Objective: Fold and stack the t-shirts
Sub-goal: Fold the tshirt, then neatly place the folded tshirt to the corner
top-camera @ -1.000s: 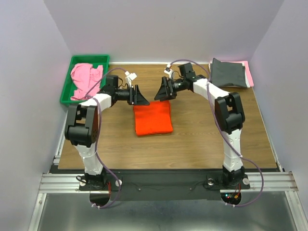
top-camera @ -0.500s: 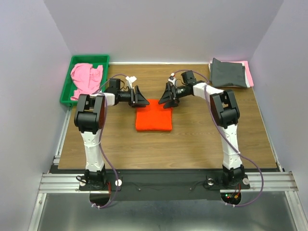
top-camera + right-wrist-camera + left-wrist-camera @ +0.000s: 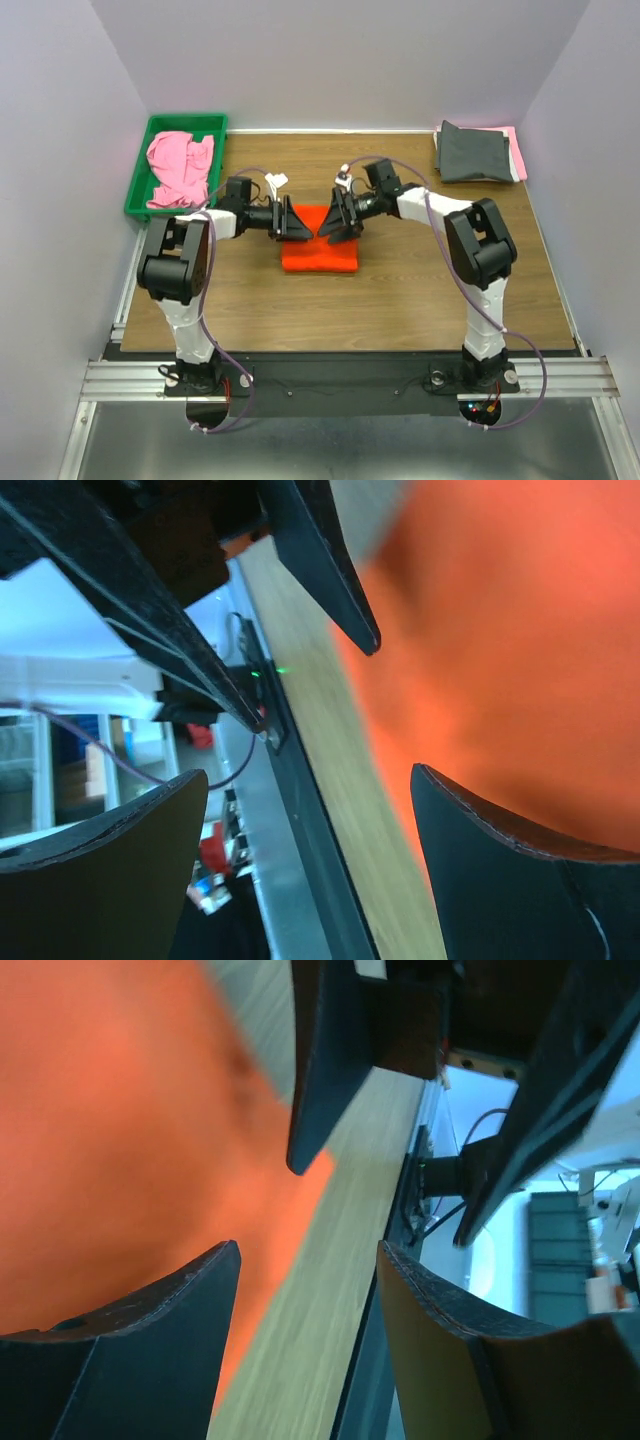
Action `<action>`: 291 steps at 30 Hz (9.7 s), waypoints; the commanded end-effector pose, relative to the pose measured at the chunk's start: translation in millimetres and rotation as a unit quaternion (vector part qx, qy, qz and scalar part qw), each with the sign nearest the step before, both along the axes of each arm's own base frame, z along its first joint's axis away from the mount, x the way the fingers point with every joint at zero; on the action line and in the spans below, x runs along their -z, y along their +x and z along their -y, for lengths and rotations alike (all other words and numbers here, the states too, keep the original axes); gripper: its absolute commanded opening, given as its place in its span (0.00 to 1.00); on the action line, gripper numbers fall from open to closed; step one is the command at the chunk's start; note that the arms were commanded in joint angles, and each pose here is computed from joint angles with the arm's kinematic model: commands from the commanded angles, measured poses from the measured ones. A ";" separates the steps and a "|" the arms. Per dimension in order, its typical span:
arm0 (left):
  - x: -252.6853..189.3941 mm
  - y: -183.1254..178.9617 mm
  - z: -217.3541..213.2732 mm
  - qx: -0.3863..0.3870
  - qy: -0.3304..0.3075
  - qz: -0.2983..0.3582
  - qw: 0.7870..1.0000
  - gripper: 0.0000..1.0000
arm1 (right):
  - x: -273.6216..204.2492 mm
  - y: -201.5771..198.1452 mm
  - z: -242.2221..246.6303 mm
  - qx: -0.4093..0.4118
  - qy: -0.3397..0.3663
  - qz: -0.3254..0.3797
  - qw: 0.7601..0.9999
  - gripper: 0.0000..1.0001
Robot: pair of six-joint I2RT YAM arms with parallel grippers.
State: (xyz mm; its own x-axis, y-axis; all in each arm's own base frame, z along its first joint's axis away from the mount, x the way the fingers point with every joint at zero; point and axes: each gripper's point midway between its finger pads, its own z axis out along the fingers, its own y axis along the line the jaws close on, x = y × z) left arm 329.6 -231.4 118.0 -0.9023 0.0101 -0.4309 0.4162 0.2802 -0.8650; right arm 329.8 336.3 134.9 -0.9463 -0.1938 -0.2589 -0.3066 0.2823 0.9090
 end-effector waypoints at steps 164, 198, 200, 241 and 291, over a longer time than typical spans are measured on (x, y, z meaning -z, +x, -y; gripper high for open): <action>-72.2 46.3 41.8 0.037 0.246 0.362 0.898 0.73 | -33.4 267.2 223.0 0.275 -0.353 0.426 0.786 0.01; -55.8 45.0 33.1 0.047 0.237 0.360 0.901 0.81 | -137.7 304.1 301.0 0.343 -0.392 0.503 0.690 0.00; -56.7 44.9 32.9 0.046 0.237 0.362 0.900 0.82 | -144.0 303.3 301.0 0.346 -0.390 0.506 0.688 0.01; -49.7 40.7 36.2 0.078 0.228 0.363 0.900 0.87 | -174.5 304.4 355.4 0.374 -0.409 0.508 0.659 0.01; -37.3 40.7 30.8 0.060 0.249 0.325 0.910 0.88 | -53.2 351.2 534.5 0.376 -0.520 0.488 0.592 0.01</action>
